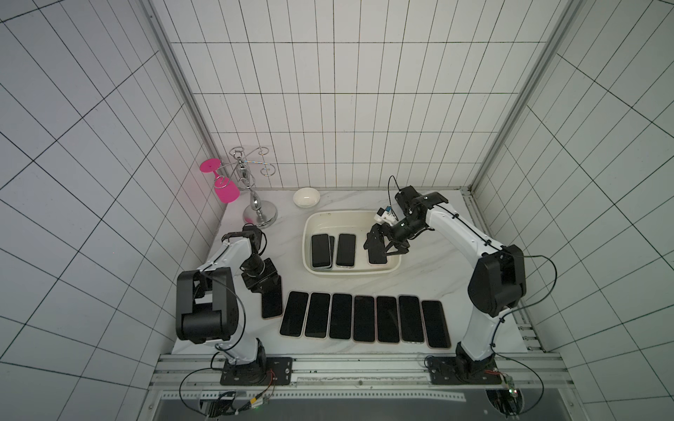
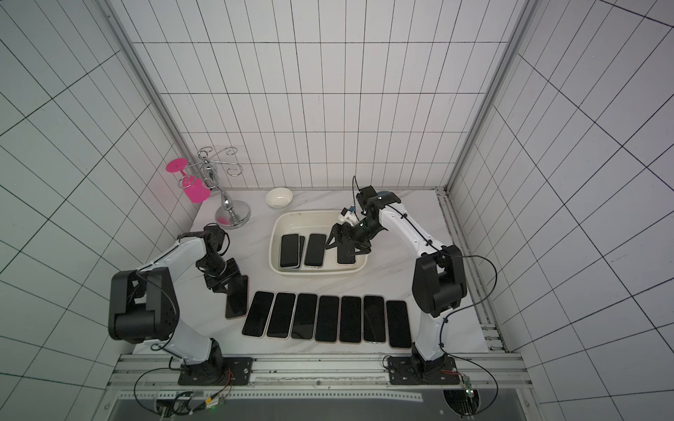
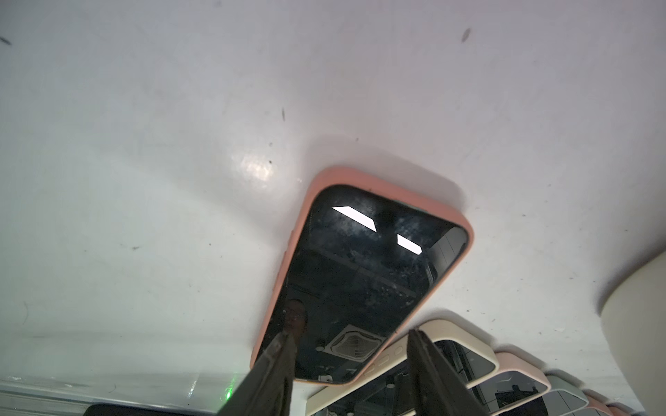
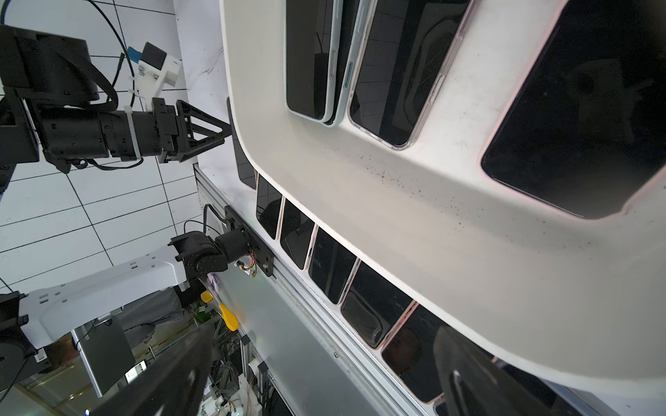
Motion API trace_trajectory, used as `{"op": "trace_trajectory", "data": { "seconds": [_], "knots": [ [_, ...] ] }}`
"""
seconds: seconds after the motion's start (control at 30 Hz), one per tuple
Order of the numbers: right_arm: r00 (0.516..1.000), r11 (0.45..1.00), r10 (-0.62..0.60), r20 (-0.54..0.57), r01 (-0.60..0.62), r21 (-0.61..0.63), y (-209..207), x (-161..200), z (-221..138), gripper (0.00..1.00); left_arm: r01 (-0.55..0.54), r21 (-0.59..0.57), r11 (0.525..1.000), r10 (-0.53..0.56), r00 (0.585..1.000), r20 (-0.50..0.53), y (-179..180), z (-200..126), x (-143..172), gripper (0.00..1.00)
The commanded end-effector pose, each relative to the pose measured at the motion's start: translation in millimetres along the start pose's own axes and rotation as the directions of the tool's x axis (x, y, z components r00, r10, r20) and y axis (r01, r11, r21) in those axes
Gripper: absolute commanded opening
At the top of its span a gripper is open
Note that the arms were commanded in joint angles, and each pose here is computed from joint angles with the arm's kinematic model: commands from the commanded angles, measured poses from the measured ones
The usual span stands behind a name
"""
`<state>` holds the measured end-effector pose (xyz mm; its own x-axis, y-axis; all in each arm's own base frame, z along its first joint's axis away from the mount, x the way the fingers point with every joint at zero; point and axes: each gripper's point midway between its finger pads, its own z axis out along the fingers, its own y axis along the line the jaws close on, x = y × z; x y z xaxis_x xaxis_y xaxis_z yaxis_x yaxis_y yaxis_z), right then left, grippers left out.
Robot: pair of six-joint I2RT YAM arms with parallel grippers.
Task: Take the phone out of the storage box
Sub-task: Place the phone at the center of the board.
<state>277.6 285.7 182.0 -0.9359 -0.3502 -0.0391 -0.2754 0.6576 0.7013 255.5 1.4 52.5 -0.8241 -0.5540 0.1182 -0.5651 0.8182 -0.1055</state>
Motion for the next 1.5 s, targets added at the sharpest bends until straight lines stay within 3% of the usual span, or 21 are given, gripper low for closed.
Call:
{"op": "trace_trajectory", "data": {
  "seconds": [0.0, 0.13, 0.4, 0.53, 0.8, 1.13, 1.47],
  "knots": [
    [0.999, 1.000, 0.017, -0.029, -0.017, 0.004, -7, 7, 3, 0.99, -0.036, 0.053, 0.998, 0.027, 0.988, 0.152, -17, -26, -35, 0.54],
    [0.999, 1.000, 0.022, -0.033, -0.022, 0.000, -7, 6, 5, 0.99, -0.028, 0.083, 0.996, 0.009, 0.975, 0.221, -31, -39, -60, 0.53],
    [0.999, 1.000, 0.025, -0.037, -0.025, 0.004, -9, 8, 6, 0.99, 0.020, -0.095, 0.995, -0.003, 0.985, 0.174, -15, -7, -92, 0.43],
    [0.999, 1.000, 0.024, -0.039, -0.023, 0.007, -10, 11, 6, 0.99, 0.042, -0.147, 0.988, -0.019, 0.987, 0.159, 1, 7, -87, 0.43],
    [0.998, 0.999, 0.030, -0.050, -0.030, 0.011, -14, 13, 9, 0.99, 0.062, -0.113, 0.992, -0.052, 0.995, 0.086, 4, 26, -63, 0.47],
    [0.997, 0.999, 0.041, -0.058, -0.040, 0.018, -17, 14, 12, 0.99, -0.074, -0.091, 0.993, 0.076, 0.997, 0.027, -16, 40, -35, 0.44],
    [0.997, 0.999, 0.049, -0.065, -0.048, 0.021, -20, 16, 13, 0.99, -0.092, -0.118, 0.989, 0.090, 0.996, -0.018, -5, 51, -8, 0.41]
  ]
}}
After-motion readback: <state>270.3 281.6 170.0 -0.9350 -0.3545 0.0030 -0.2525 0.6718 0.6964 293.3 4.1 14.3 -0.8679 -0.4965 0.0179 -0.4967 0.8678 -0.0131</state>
